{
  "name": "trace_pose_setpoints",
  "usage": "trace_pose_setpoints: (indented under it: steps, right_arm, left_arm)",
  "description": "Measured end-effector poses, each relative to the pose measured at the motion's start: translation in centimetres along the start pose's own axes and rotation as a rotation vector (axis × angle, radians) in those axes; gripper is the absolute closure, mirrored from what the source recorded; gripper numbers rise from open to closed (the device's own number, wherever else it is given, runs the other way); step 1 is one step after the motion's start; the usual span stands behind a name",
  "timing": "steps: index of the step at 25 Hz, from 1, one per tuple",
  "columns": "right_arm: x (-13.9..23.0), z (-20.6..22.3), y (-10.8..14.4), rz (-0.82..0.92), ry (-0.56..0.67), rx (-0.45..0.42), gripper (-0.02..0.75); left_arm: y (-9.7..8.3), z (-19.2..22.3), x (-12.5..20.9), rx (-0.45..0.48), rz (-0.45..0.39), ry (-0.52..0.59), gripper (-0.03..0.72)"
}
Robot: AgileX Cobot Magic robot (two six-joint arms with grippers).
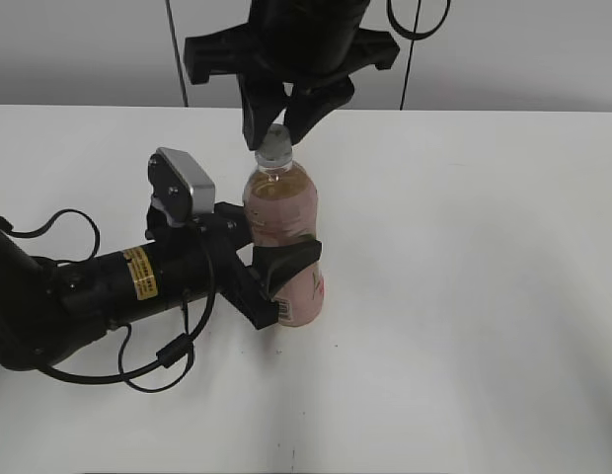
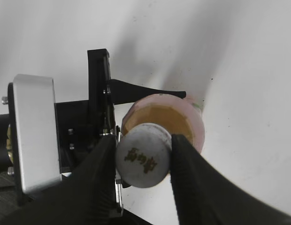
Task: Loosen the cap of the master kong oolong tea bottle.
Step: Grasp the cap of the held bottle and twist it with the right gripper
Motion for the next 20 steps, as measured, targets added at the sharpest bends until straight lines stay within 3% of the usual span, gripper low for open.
trace_pose_setpoints:
  steps: [4, 12, 20]
  right_arm:
    - [0.00, 0.00, 0.00, -0.184, 0.000, 0.000, 0.465]
    - [-0.05, -0.09, 0.07, -0.742, -0.003, 0.003, 0.467]
    - [-0.16, -0.73, 0.40, -0.822, -0.022, -0.004, 0.468]
  left_arm:
    - [0.01, 0.00, -0.01, -0.001, 0.000, 0.000, 0.306]
    - [0.02, 0.00, 0.01, -0.001, 0.000, 0.000, 0.306]
    - [0.01, 0.00, 0.02, 0.000, 0.000, 0.001, 0.306]
Point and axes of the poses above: a point on each arm's last joint axis where the gripper is mounted, z pointing out along that axis toward the gripper, y along the wrist's bending axis when the last joint is at zero, x = y × z, the point moved 10 cm from there along z, pointing out along that axis toward the gripper, and after that the axes turned 13 degrees about -z, right-handed, at the moved point
